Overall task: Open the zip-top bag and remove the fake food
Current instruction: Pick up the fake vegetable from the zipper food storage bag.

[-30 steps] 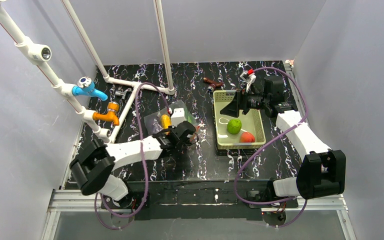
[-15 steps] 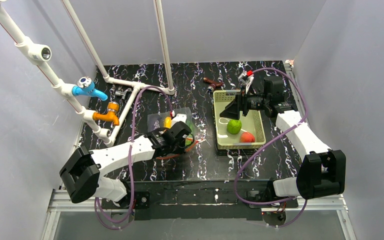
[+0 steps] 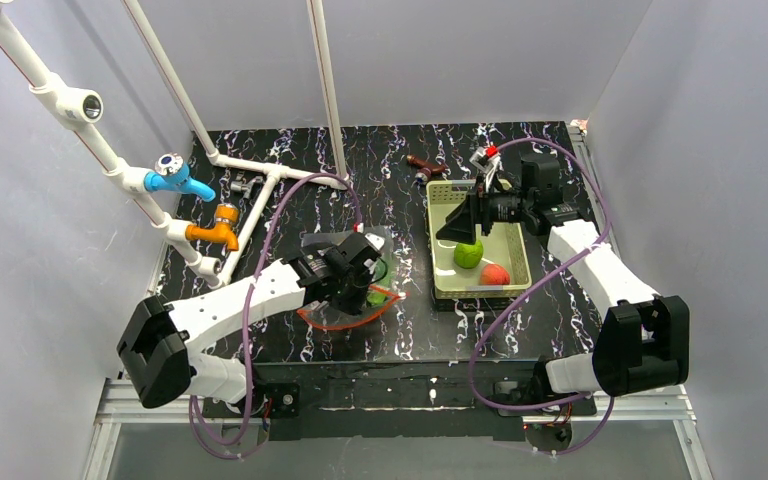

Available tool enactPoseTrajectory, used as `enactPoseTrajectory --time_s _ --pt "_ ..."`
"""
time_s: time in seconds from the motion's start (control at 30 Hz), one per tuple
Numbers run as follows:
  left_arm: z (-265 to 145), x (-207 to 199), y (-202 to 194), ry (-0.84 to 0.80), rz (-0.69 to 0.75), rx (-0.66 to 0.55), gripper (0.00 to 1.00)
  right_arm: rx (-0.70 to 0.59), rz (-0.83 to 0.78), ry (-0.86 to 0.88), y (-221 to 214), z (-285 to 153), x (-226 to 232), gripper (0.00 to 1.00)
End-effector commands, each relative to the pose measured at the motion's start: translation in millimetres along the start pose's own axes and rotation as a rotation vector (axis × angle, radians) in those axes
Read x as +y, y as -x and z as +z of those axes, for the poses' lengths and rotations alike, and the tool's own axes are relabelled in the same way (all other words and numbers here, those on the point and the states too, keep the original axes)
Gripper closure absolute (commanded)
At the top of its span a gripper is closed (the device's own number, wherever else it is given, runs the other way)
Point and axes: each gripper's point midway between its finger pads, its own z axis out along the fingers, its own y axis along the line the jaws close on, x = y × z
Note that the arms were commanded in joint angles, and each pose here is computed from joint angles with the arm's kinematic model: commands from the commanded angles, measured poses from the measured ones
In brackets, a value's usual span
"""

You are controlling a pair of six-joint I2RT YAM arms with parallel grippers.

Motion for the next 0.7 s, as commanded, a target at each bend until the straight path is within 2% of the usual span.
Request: enactPoseTrajectory --time_s 0.0,0.17,0.37,0.4,0.43,0.47,0.57,0.67 --pt "-28.4 -5.1 -12.6 -0.085 0.1 0.071 1.0 0.004 -0.083 0.034 5.4 1.0 7.9 0.16" --pt "-34.6 -13.9 -23.6 -0.153 0.125 0.14 1.0 0.011 -0.069 0.035 7.3 2.2 6.7 0.16" --pt "-42.9 -20.1 -37.9 -0.23 0.081 0.162 1.0 0.022 -0.054 0.039 8.2 3.2 7.4 0.16" --pt "-44.1 -20.7 -42.2 -0.241 0.074 0.168 1.0 0.037 -0.058 -0.472 8.0 -16.6 -79.2 0.16" --pt "-46.7 -21.4 -43.5 -0.249 0.062 0.165 1.0 0.022 -0.06 -0.034 8.4 4.0 -5.9 0.16" --pt "-46.9 -20.6 -47.6 -0.25 0.051 0.172 1.0 0.021 -0.064 -0.049 9.2 3.8 -8.1 0.16" --pt "-45.3 -19.3 -53.7 -0.252 0.011 0.164 1.0 0.009 -0.086 -0.318 13.6 -8.1 -50.1 0.16" --pt "-40.5 -22.2 -55.5 -0.267 -0.028 0.149 1.0 -0.041 -0.138 -0.474 23.0 -23.4 -68.6 0.16"
